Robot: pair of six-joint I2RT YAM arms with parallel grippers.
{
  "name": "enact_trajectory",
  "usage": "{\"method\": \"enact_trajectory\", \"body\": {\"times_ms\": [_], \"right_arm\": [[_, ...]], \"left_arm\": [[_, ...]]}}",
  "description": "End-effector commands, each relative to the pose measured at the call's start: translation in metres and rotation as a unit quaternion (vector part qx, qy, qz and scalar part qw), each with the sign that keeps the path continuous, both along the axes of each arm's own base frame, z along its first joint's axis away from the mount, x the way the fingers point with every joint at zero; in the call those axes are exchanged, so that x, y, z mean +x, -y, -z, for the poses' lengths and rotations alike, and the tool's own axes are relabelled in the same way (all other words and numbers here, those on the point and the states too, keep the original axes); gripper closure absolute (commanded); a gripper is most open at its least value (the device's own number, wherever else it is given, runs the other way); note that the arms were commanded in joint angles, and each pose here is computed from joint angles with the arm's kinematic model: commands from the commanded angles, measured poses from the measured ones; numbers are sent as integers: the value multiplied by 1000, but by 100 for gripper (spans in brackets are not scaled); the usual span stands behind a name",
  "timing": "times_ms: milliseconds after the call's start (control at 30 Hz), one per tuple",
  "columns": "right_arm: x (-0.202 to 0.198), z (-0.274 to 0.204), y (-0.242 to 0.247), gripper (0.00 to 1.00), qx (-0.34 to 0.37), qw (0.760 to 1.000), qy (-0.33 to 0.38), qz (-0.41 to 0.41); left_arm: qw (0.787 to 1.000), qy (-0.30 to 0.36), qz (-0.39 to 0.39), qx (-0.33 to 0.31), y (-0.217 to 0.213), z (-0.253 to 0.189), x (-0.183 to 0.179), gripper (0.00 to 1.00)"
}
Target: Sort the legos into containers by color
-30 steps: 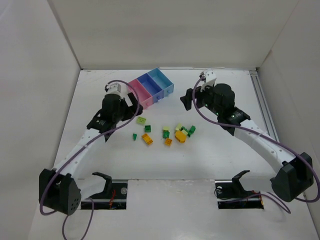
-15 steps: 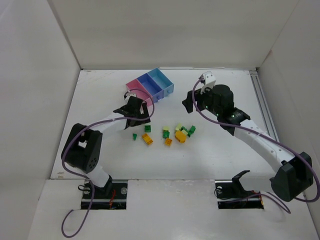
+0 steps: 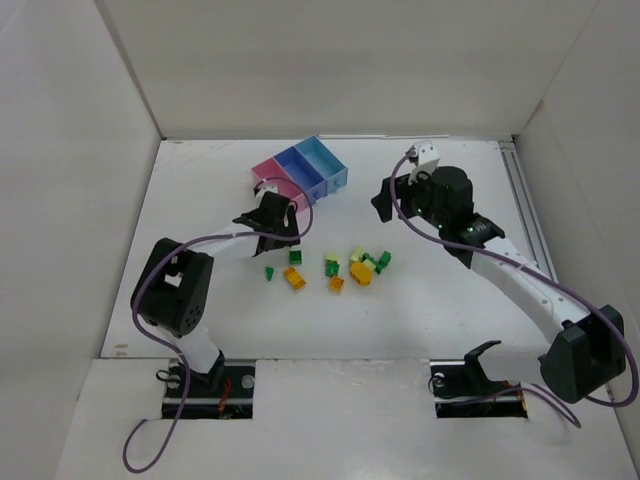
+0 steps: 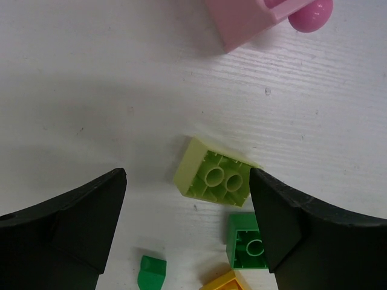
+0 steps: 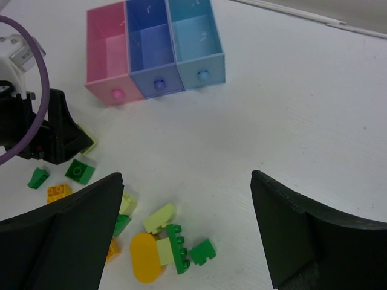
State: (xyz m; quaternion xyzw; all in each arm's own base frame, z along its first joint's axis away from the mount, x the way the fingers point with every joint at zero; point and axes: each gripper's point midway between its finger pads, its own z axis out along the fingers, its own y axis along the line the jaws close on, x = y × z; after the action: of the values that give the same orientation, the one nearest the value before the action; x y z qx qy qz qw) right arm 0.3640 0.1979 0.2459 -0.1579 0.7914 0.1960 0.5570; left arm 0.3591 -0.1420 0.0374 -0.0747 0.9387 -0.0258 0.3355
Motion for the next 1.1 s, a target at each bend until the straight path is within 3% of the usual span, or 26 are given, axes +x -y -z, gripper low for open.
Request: {"method": "enact_trajectory", "body": {"times_ms": [0, 133, 333, 433, 500, 633, 700, 833, 1067], "right_arm": [[2, -5, 3, 9, 7, 1000, 6, 5], [0, -5, 4, 8, 7, 1000, 6, 5], [0, -4, 10, 8, 6, 1000, 7, 14], [0, -8, 12, 8, 7, 1000, 12, 19], [0, -8, 12, 8, 7, 1000, 12, 19], [-1, -12, 13, 8, 9, 1000, 16, 19], [-1, -12, 13, 8, 9, 1000, 16, 19], [-3, -15, 12, 8, 12, 1000, 19, 13], [-6, -22, 18, 8, 14, 999, 31, 27]], "left_arm": [[1000, 19, 23, -3, 14, -12, 10, 20], [1000, 10, 23, 2, 12, -5, 6, 21], [999, -2, 35, 3, 19, 4, 1, 37], [999, -2, 40, 3, 23, 4, 0, 52], [999, 2, 40, 1, 23, 1, 0, 53], [999, 9, 40, -9, 26, -4, 2, 68], [999, 5, 40, -8, 26, -5, 1, 80], [998, 32, 46, -30, 29, -40, -1, 92], [982, 166, 49, -78, 28, -143, 7, 90]]}}
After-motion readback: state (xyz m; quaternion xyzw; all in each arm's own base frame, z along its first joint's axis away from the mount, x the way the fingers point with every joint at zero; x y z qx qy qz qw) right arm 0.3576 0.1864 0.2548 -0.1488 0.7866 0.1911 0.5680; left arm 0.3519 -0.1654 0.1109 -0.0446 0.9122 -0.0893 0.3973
